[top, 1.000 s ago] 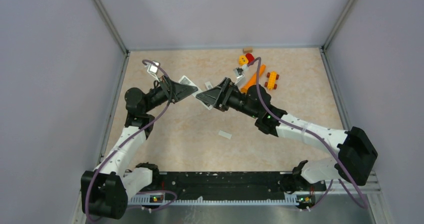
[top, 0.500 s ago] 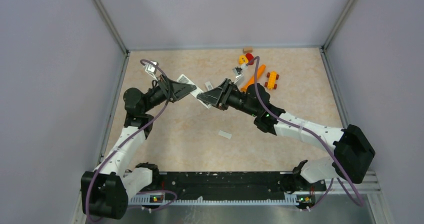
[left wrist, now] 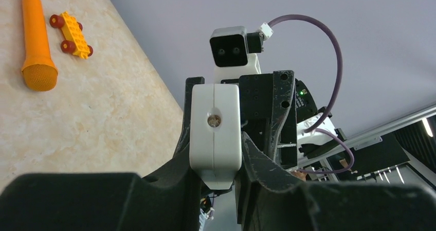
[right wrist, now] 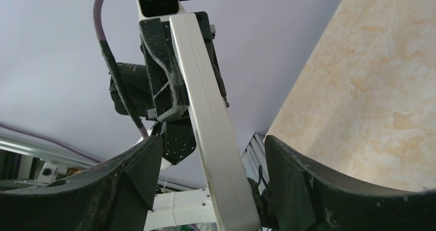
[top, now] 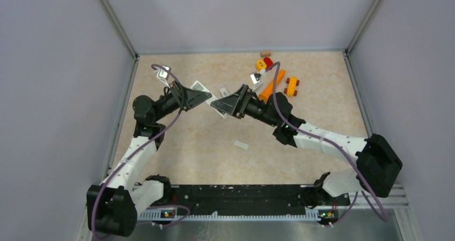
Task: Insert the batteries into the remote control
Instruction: Load the battery into the remote control, then move the battery to the center of the board.
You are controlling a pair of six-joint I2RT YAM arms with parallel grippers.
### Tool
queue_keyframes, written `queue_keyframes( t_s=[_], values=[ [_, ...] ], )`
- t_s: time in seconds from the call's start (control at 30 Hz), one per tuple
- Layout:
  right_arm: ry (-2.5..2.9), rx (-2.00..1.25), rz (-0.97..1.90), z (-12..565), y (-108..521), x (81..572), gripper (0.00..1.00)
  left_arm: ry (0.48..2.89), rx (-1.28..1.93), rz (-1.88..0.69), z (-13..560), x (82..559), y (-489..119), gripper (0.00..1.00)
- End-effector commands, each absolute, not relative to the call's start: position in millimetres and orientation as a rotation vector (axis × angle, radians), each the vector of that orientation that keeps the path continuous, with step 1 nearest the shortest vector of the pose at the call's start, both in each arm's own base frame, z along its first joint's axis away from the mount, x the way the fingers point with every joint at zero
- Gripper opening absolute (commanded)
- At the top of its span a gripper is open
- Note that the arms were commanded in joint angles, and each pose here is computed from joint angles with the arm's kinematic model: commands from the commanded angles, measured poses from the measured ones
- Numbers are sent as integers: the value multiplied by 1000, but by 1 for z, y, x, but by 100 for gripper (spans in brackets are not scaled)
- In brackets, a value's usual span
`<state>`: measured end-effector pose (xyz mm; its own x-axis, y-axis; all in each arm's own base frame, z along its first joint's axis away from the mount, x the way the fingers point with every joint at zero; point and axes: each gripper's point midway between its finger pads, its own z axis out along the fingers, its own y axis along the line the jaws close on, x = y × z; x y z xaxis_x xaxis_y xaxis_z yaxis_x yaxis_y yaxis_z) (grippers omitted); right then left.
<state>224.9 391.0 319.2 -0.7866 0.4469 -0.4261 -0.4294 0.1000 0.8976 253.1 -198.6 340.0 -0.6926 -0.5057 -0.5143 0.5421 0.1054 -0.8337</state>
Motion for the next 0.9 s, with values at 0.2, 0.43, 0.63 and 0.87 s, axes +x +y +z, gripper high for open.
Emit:
queue_keyframes(
  t_s=[0.2,0.43,0.63,0.87],
  values=[
    [1683,28,1567,319,333,249,74,1558,106,-1638,346,249,-195,0],
    [1949,288,834,244,230,301,70,1648,55,-1500,325,259,-188,0],
    [2145,394,426,177,170,324,56,1659,56,-1472,322,260,-186,0],
    [2252,407,233,126,160,364,52,1665,69,-1477,322,259,-187,0]
  ],
)
